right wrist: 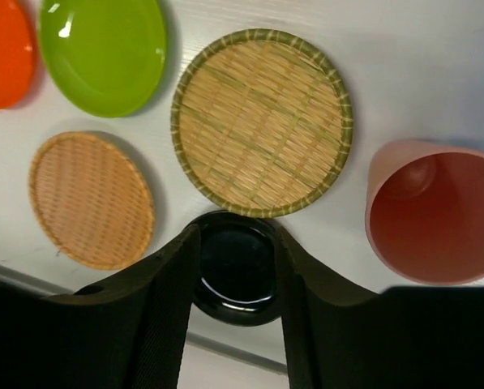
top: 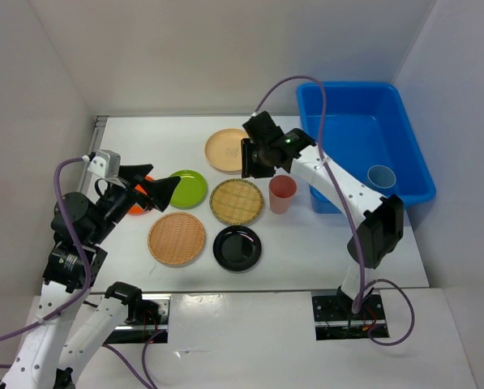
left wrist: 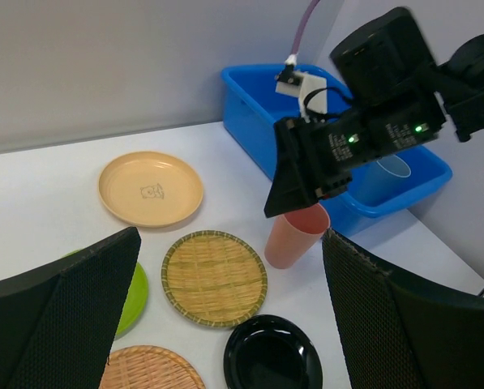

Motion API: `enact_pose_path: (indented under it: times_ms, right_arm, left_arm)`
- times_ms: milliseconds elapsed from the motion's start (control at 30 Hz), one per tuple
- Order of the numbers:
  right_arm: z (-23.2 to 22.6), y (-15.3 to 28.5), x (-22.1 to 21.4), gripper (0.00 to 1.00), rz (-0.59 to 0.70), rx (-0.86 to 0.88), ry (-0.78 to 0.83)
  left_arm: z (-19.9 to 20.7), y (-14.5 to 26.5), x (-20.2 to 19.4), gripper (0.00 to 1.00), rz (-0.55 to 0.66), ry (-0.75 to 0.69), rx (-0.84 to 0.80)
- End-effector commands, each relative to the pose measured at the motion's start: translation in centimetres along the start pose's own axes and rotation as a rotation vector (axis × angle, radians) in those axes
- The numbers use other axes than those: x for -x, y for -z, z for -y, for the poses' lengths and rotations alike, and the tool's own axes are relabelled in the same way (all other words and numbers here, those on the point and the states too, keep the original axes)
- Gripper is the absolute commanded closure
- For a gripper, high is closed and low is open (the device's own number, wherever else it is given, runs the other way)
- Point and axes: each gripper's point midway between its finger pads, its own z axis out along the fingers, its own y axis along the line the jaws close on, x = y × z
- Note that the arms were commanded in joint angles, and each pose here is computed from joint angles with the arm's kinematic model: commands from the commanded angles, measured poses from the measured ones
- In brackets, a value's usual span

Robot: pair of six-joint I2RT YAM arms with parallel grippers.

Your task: Place the mixed dishes into the plastic bin

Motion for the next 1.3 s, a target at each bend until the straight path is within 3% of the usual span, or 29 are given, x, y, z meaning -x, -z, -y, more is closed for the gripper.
enact_pose_path:
  times_ms: [0,333,1000,1267]
  right_arm:
    - [1.3,0.0,1.4,0.52,0.051,-0.091,0.017]
    - [4.3,-1.6,0.0,0.43,0.023,-0.240,0.020]
    - [7.7,-6.0,-4.3,0.46,-0.068,-0.369,0.040]
    - [8.3,-7.4,-5.4,0.73,-0.103,-0.330,-0.016]
  left_arm:
    - [0.8,0.1,0.9,0.01,0.037,0.007,-0.035]
    - [0.9,0.6,1.2,0.01,0.050,0.005,-0.030]
    - [0.8,0.5,0.8,0.01,0.041,0.007,-0.027]
    - [0.8,0.5,0.8,0.01,0.041,0.007,-0.027]
